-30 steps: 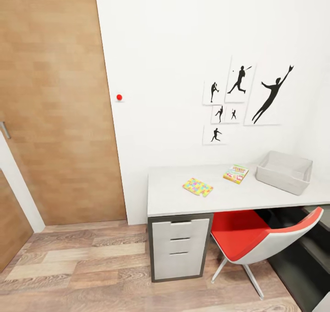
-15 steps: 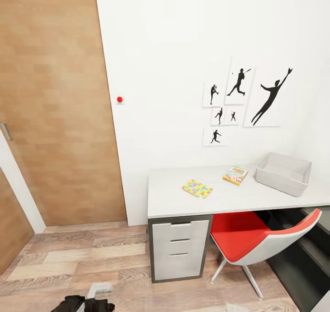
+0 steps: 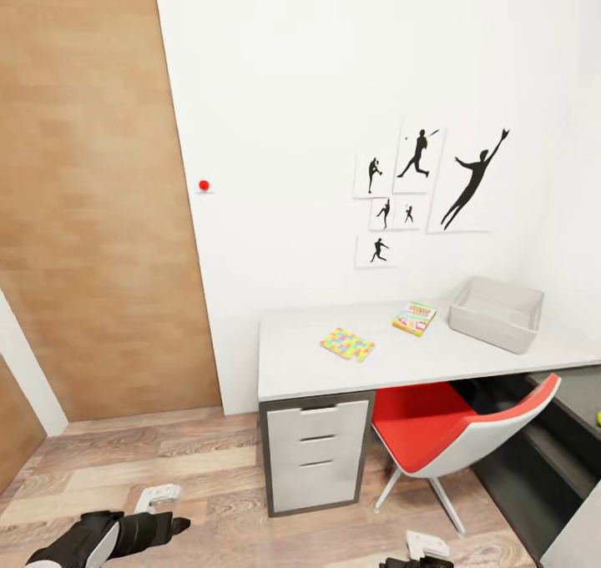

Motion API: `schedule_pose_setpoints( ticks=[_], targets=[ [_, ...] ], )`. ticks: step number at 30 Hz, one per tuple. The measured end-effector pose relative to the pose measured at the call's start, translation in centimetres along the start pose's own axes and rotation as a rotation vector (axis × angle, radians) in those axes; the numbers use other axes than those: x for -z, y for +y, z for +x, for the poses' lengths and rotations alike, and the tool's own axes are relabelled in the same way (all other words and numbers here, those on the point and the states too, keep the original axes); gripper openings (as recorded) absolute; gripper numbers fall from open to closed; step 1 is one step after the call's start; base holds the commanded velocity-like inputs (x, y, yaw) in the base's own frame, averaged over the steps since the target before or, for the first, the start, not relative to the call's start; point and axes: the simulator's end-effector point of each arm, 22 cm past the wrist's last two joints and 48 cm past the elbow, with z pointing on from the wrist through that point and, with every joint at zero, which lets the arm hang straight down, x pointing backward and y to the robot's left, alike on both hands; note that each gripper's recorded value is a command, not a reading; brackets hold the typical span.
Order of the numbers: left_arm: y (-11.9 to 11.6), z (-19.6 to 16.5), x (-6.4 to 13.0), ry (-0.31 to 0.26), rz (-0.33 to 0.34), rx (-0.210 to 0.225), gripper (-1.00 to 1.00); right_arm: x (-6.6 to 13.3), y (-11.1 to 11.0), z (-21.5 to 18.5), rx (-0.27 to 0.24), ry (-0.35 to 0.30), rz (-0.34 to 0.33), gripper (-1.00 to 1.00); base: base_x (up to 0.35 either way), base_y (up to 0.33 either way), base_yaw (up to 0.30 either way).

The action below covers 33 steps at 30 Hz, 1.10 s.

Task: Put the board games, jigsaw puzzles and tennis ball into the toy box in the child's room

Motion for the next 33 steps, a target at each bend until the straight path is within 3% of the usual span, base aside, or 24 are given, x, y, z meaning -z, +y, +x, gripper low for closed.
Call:
schedule_pose_setpoints(
  ticks=[8, 23, 33],
  targets=[
    [0.1, -0.5, 0.9, -0.014, 0.003, 0.006, 1.0, 0.7, 0.0, 0.0, -0.004, 0.001, -0.001, 1.0, 0.0, 0.0, -0.272],
    [-0.2, -1.8, 0.7, -0.095, 0.002, -0.038, 1.0, 0.7, 0.1, 0.2, -0.001, 0.002, -0.002, 1.0, 0.0, 0.0, -0.285],
    [0.1, -2.1, 0.8, -0.116, -0.003, -0.044, 1.0, 0.7, 0.1, 0.2, -0.003, 0.001, -0.002, 1.0, 0.0, 0.026, -0.286]
  ],
)
